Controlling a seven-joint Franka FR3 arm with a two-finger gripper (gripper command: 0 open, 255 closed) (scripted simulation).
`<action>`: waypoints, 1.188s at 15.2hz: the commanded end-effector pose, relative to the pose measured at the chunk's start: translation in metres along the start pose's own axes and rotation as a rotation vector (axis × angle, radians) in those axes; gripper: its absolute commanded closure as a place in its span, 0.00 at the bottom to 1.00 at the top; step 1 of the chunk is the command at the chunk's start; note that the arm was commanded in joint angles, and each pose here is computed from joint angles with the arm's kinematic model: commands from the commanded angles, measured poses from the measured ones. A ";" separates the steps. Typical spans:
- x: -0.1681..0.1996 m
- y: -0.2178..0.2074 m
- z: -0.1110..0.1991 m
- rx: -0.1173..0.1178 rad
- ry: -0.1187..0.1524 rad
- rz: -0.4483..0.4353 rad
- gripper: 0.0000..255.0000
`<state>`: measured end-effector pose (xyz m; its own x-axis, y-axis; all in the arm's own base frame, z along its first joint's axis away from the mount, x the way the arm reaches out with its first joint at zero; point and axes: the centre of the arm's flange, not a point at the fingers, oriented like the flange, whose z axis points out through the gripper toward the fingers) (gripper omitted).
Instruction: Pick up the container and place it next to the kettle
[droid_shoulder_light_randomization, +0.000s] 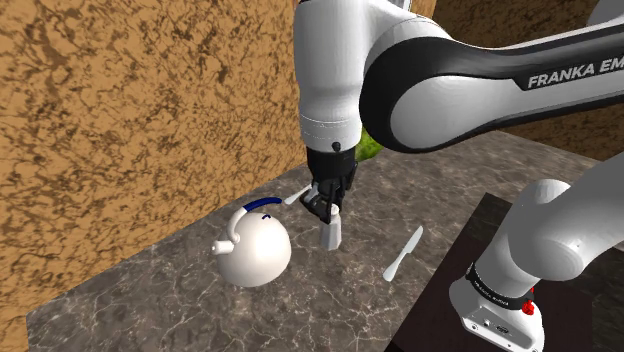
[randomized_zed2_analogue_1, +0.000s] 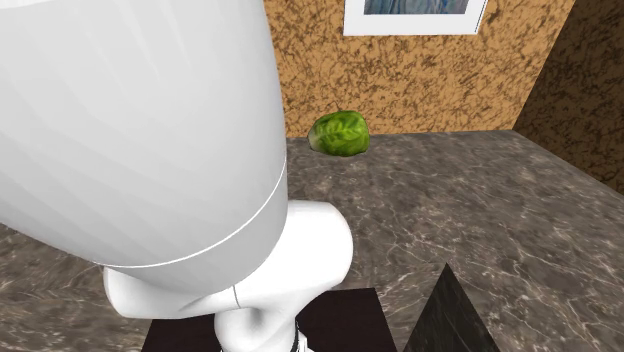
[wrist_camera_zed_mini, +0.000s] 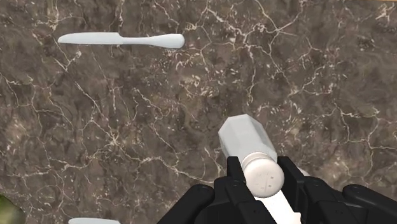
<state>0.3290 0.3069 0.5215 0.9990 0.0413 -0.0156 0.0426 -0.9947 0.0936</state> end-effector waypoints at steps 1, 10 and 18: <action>0.000 -0.001 0.010 0.000 0.001 0.000 1.00; 0.000 -0.005 0.058 0.000 0.001 0.000 1.00; 0.001 -0.009 0.100 0.000 0.001 0.000 1.00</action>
<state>0.3282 0.3069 0.4259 0.9990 0.0411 -0.0156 0.0424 -0.9947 0.0936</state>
